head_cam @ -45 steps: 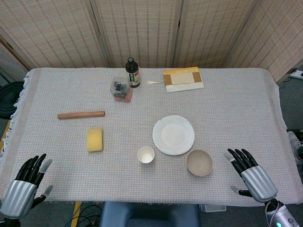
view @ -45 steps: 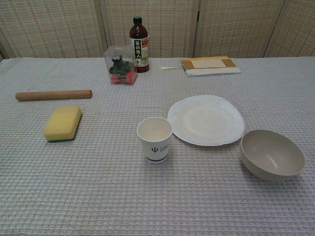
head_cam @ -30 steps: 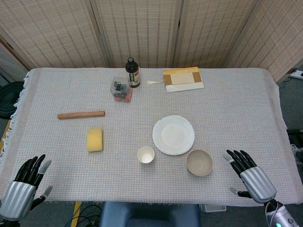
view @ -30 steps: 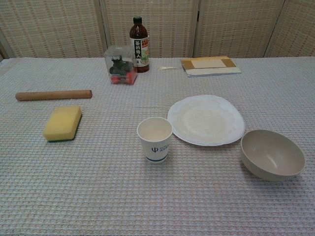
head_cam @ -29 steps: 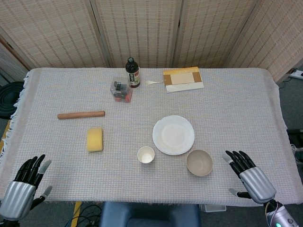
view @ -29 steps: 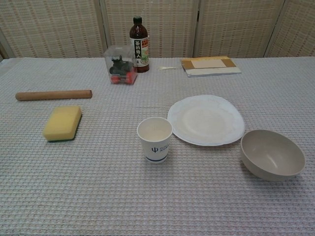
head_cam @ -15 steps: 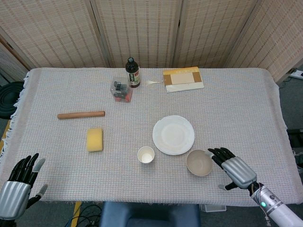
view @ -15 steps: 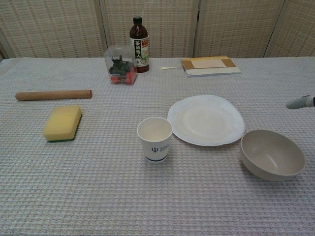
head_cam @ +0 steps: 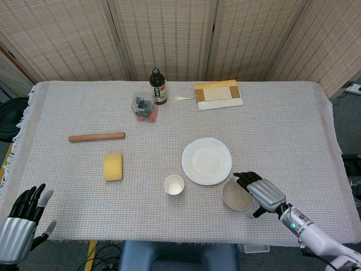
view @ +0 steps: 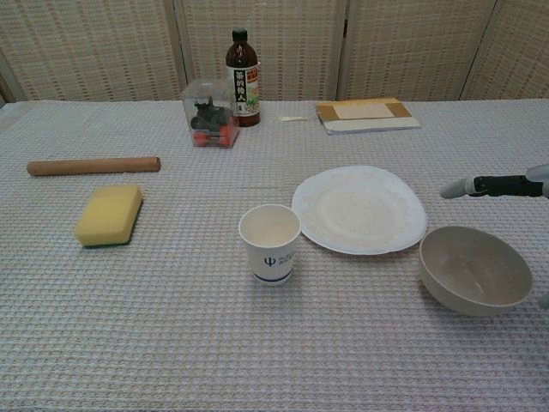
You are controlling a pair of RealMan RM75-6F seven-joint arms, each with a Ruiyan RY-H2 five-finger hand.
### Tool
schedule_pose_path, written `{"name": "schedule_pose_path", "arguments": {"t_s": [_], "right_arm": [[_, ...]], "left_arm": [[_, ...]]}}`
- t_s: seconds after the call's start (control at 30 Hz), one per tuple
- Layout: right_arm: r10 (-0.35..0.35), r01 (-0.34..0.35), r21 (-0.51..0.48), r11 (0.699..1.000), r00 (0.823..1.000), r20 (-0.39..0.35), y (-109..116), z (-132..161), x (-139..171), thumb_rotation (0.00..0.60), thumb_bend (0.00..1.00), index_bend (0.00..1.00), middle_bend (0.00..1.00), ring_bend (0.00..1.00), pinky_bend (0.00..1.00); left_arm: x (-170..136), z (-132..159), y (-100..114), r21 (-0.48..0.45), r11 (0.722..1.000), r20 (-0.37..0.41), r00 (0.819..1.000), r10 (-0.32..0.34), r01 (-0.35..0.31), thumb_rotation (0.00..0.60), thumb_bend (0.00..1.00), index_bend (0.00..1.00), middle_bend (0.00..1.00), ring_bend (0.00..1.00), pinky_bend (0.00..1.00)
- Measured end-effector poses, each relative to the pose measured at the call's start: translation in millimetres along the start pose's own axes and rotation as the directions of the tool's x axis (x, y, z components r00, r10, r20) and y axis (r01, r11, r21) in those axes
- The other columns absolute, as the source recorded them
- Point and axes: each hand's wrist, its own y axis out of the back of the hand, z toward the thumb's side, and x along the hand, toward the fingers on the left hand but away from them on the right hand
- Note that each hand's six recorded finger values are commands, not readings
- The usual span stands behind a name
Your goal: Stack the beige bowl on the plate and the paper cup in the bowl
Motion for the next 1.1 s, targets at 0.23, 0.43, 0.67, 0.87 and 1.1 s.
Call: {"name": "schedule_pose_path", "arguments": {"t_s": [0.23,0.43,0.67,0.87,1.1], "right_arm": [[-0.005,0.005,0.02,1.0,1.0,0.003,-6.4,1.7,-4.6,0.6,0.07,0.0,0.0,0.0,0.0],[0.01,-0.01,0.011,1.0,1.0,0.011,-9.8,0.1,-15.2,0.6,0.07,0.0,0.0,0.0,0.0],[0.025,-0.025,0.001,1.0,1.0,0.014,-13.0,-0.9,-25.0,0.6,0.07,0.0,0.0,0.0,0.0],[0.036,-0.035,-0.007,0.999,0.999,0.013,-18.0,0.0,-28.5,0.6,0.07,0.0,0.0,0.0,0.0],[0.048,-0.047,-0.012,0.999,0.999,0.02,-22.1,-2.7,-33.1,0.6,0.07,0.0,0.0,0.0,0.0]], "left_arm": [[2.4,-0.8,-1.9,0.001,1.0,0.0,1.0,-0.005,0.005,0.6,0.31,0.06,0.01,0.01,0.15],[2.3,1.3,-1.5,-0.001,1.0,0.016,1.0,0.0,0.0,0.6,0.31,0.07,0.01,0.01,0.15],[2.6,-0.8,-0.8,-0.003,1.0,0.011,1.0,0.004,-0.004,0.6,0.31,0.07,0.01,0.01,0.15],[1.6,-1.1,0.9,-0.007,1.0,0.011,1.0,0.008,-0.008,0.6,0.31,0.07,0.01,0.01,0.15],[1.6,-1.6,1.2,-0.007,1.0,0.01,1.0,0.009,-0.008,0.6,0.31,0.07,0.01,0.01,0.15]]}}
